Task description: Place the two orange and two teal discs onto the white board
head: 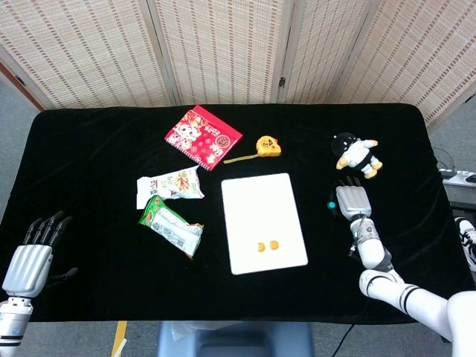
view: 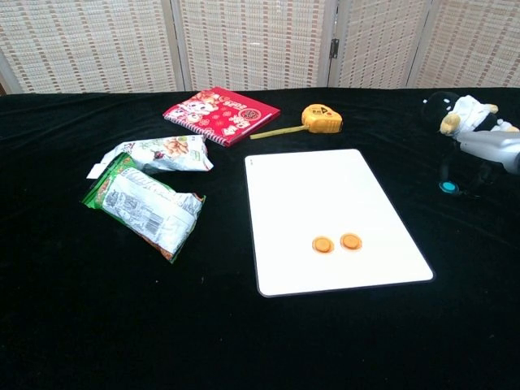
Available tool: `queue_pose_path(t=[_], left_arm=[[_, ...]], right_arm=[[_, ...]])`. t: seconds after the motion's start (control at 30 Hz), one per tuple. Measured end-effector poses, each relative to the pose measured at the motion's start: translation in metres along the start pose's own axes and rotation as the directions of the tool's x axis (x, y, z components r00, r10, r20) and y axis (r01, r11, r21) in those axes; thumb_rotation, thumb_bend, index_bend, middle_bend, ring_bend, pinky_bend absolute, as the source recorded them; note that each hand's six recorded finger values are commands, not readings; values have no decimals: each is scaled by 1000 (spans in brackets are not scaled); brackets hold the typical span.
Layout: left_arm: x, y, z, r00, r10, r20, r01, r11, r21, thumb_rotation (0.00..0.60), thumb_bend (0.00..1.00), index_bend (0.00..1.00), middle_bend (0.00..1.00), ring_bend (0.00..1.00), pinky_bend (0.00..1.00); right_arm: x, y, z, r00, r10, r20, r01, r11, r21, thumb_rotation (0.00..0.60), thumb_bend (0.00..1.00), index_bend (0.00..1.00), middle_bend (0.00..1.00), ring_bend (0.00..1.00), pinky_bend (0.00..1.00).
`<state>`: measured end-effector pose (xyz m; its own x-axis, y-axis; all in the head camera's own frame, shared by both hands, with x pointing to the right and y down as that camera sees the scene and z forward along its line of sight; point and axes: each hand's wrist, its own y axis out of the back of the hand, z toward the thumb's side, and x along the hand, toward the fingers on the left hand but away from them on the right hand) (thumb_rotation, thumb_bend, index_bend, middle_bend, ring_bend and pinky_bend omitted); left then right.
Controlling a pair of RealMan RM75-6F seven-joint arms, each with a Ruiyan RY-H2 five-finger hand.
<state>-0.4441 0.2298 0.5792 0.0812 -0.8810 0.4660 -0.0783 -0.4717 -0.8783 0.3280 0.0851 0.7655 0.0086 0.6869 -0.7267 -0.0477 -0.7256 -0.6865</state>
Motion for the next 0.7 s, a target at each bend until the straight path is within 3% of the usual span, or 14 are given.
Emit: queue_pose_path(t=[0.3,0.47,0.7], left_arm=[[1,1,0,1000,3,2,-3,1000,2,600,149,38,48,99,0],[1,2,2,1000,8,8,-8,1000,2,600,149,38,48,99,0],[-2,3,-1,1000,6,-4,-6,1000,4,600,149,38,48,99,0]], right_arm=[[9,12,16,998,-28,-57,26,999,-24,600,270,508,179,24,0],[21,25,48,988,-37,-150,30,998,-50,600,270,508,179,23,0],[28,42,107,959,-45,-281,36,999,-39,600,270,507,177,13,0]])
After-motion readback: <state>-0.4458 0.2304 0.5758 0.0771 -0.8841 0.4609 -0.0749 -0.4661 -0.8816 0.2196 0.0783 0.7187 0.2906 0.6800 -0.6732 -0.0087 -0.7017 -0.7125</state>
